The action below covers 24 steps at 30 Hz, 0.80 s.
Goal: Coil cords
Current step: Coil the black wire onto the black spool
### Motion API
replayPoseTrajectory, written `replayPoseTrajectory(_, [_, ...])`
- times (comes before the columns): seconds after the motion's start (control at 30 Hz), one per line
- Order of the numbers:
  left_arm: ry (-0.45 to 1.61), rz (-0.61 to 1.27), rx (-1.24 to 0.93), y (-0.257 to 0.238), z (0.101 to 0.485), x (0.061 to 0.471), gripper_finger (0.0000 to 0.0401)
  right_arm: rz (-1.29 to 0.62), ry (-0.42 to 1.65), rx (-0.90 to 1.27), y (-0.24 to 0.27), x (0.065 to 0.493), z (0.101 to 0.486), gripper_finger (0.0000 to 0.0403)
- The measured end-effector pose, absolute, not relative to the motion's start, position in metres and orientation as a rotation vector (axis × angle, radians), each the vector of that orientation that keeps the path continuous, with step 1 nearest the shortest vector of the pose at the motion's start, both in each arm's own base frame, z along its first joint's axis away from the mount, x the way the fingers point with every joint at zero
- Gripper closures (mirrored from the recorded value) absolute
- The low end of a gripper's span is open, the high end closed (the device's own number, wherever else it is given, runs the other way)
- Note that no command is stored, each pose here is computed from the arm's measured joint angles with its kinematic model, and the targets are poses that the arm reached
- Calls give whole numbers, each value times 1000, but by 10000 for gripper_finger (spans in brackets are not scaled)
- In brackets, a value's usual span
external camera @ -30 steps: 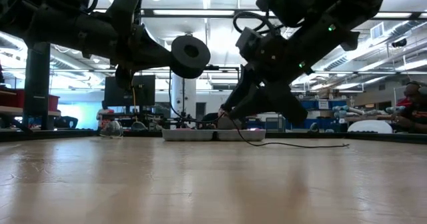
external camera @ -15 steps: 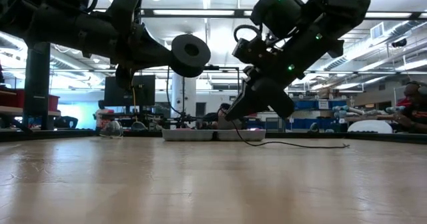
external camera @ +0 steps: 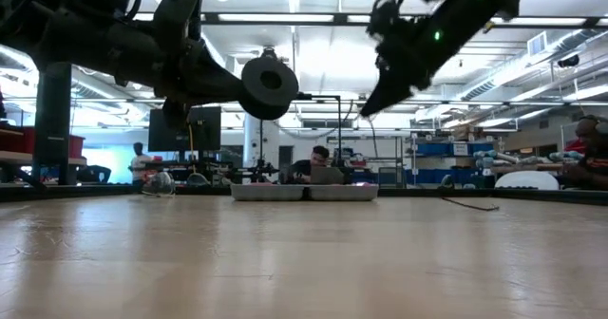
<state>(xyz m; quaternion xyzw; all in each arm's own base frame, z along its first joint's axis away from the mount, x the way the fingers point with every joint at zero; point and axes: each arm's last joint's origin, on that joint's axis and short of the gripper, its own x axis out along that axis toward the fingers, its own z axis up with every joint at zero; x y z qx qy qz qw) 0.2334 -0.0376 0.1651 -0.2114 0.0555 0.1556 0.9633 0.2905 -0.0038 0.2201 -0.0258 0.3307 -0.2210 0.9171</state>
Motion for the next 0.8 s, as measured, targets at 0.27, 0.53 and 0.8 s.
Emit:
replayPoseTrajectory(0.27, [160, 289, -420, -39, 162, 233, 401, -506, 687, -68, -24, 297, 271, 402])
replayPoseTrajectory(0.53, [300, 367, -392, -39, 161, 241, 401, -488, 628, -123, -35, 335, 307, 403])
replayPoseTrajectory(0.8, [327, 528, -410, -27, 160, 242, 401, -375, 603, -106, -16, 387, 316, 403])
